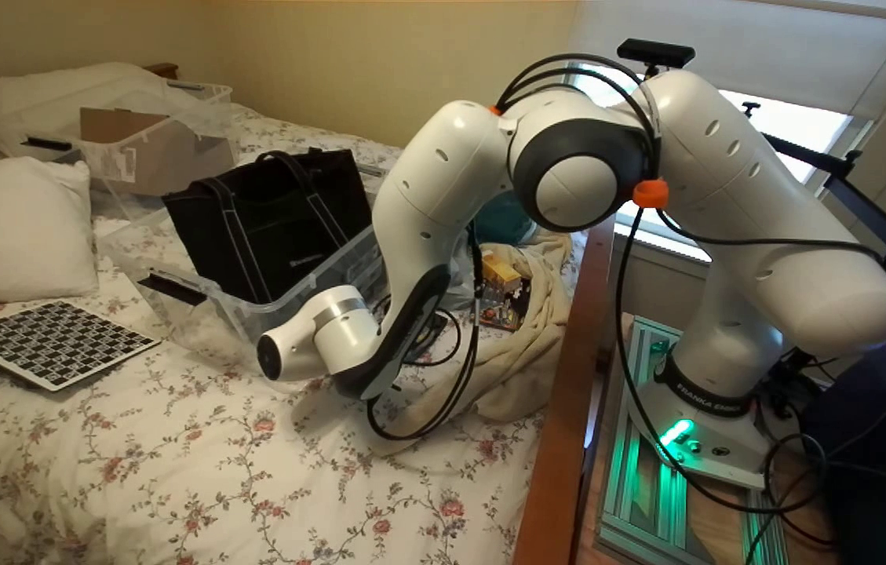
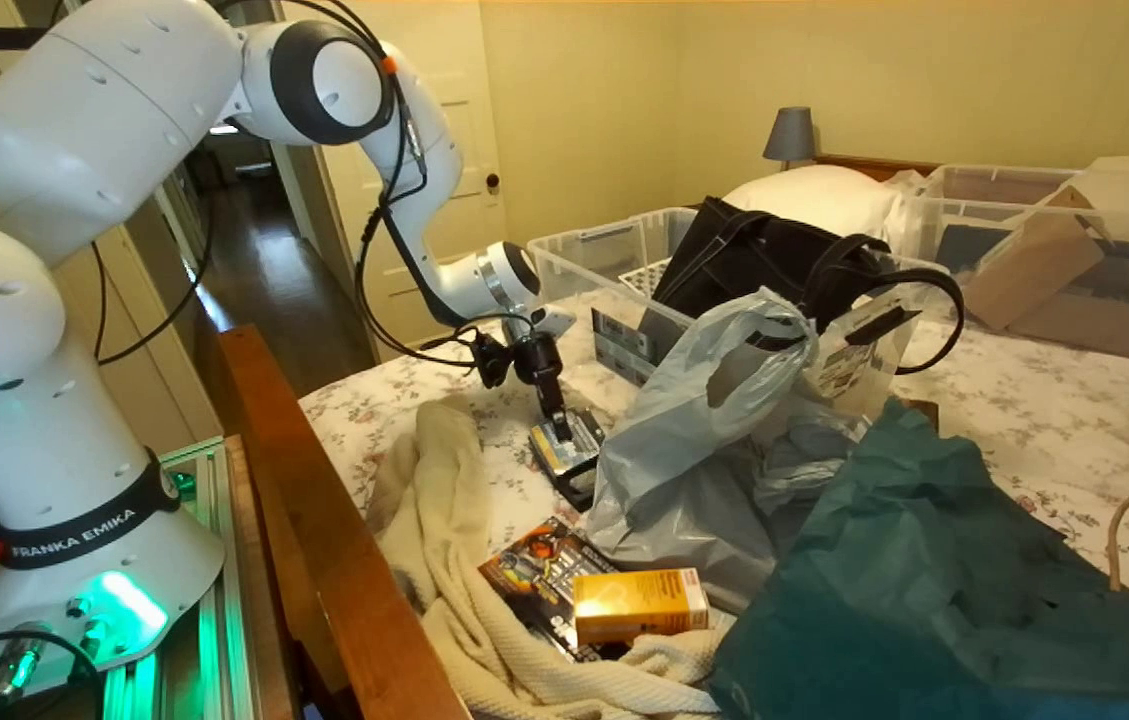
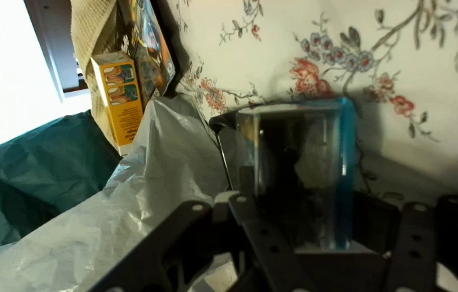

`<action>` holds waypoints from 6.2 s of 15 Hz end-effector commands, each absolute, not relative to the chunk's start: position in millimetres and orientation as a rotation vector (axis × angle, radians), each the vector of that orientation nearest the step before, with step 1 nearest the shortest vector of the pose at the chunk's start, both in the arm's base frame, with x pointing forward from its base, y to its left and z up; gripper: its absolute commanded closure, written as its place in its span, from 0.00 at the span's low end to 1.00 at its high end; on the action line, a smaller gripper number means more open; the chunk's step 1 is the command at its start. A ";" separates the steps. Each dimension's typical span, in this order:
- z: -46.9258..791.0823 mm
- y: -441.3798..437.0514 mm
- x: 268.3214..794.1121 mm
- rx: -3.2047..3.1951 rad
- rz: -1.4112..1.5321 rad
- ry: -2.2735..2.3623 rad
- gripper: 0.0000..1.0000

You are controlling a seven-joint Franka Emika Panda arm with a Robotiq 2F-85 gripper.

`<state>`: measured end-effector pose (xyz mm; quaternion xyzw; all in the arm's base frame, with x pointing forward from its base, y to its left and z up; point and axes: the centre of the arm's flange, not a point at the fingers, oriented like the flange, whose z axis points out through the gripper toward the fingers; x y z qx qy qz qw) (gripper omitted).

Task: Put the black box into the black bag

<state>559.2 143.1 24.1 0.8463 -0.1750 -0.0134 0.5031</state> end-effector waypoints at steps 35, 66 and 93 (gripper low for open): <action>152.3 91.4 471.1 2.256 0.320 -1.189 0.86; 364.1 27.7 442.1 2.120 0.415 -2.229 0.61; 460.9 25.8 634.6 2.424 0.343 -2.376 0.86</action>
